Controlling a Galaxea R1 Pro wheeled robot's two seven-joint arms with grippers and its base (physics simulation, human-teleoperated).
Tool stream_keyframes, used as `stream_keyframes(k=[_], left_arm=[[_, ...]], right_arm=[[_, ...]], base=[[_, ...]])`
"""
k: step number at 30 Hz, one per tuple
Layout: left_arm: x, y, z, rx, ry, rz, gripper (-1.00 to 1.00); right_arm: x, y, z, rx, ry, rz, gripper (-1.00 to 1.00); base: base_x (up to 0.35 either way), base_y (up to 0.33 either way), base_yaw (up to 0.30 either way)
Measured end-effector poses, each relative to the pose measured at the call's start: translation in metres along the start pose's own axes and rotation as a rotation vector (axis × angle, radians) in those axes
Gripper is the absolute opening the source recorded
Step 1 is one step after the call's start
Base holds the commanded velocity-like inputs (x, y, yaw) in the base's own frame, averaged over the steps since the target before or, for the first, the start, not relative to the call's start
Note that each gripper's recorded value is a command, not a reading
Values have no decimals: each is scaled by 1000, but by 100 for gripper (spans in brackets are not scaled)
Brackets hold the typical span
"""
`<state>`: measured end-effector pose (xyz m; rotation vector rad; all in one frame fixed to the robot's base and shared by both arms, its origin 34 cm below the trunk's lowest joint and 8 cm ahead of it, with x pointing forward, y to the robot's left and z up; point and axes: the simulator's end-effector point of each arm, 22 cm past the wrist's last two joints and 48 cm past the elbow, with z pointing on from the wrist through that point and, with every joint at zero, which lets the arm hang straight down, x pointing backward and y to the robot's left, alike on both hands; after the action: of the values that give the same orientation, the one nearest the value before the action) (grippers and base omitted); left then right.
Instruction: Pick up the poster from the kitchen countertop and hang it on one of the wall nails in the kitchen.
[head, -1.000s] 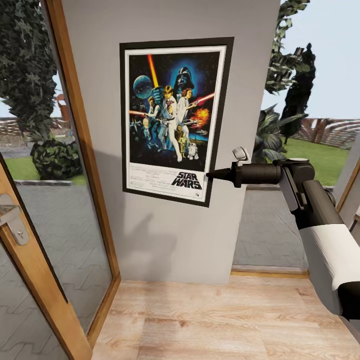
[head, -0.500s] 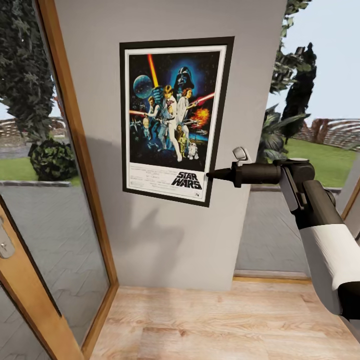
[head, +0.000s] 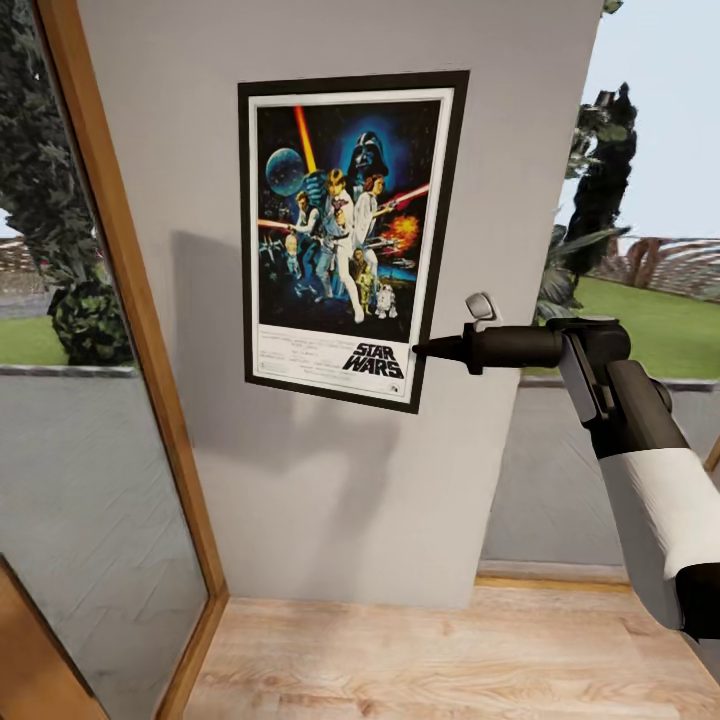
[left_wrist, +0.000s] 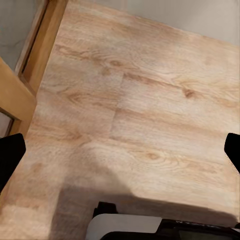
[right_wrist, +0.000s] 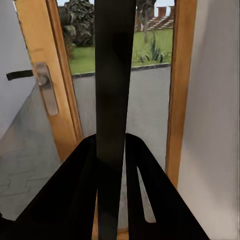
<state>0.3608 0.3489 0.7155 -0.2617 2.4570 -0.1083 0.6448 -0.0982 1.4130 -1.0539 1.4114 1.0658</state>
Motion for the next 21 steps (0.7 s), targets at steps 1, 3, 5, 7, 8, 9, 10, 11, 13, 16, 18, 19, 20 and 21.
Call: stream_keyframes(k=[1,3,5,7,8,9,10,11,13,16,18,19,20,21], left_arm=[[0,0,0,0,0,0,100],[0,0,0,0,0,0,100],[0,0,0,0,1,0,100],[0,0,0,0,1,0,100],[0,0,0,0,1,0,100],[0,0,0,0,1,0,100],[0,0,0,0,1,0,100],[0,0,0,0,1,0,100],[0,0,0,0,1,0,100],[0,0,0,0,1,0,100],[0,0,0,0,1,0,100],[0,0,0,0,1,0,100],[0,0,0,0,1,0,100],[1,0,0,0,2,0,100]], right_arm=[[0,0,0,0,0,0,-100],[0,0,0,0,0,0,-100],[0,0,0,0,0,0,-100],[0,-1,0,0,-1,0,-100],[0,-1,0,1,-1,1,-100],[0,-1,0,0,-1,1,-100],[0,-1,0,0,-1,1,-100],[0,-1,0,0,-1,1,-100],[0,-1,0,0,-2,1,-100],[0,-1,0,0,-2,1,-100],[0,-1,0,0,-2,1,-100],[0,-1,0,0,-2,1,-100],[0,-1,0,0,-2,1,-100],[0,-1,0,0,-2,1,-100]], base=[[322,0,0],[248,0,0],[145,0,0],[85,0,0],[53,0,0],[34,0,0],[27,0,0],[14,0,0],[10,0,0],[5,0,0],[2,0,0],[1,0,0],[1,0,0],[0,0,0]])
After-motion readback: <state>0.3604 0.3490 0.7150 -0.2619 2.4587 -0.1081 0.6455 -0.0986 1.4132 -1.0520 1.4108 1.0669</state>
